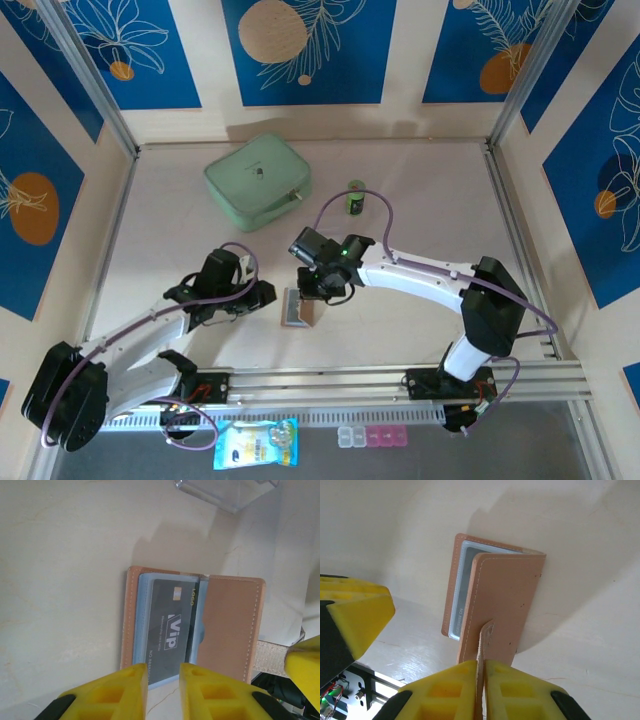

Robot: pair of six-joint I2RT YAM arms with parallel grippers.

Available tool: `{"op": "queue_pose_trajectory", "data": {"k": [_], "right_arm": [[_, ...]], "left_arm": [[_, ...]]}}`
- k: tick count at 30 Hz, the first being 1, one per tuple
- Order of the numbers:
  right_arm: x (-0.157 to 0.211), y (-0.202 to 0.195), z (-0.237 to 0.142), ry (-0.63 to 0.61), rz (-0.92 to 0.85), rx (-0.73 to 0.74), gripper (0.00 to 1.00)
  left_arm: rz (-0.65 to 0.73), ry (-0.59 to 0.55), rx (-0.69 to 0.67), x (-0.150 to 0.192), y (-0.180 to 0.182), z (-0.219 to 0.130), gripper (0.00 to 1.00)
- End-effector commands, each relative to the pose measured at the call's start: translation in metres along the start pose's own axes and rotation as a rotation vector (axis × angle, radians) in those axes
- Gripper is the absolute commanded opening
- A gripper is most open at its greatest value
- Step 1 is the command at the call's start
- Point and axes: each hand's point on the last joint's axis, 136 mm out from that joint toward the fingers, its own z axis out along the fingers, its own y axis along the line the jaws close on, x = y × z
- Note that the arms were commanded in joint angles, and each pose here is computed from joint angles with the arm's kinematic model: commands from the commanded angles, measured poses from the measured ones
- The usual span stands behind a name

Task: Take the credit cards out of the card holder

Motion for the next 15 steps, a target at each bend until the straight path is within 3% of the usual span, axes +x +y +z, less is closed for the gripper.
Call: {"op": "queue_pose_trajectory", "data": {"k": [1, 15], "right_arm": [[0.001, 0.006, -0.007, 0.002, -0.009, -0.003, 0.12], [0.017, -0.071, -0.013, 0.011, 0.061, 0.145, 0.12]], "left_arm": [[-0.001, 0.042, -0.015, 0.01, 0.01, 0.002, 0.22], [0.013, 0.166, 0.005, 0.024, 0.001, 0.033, 0.13]]}}
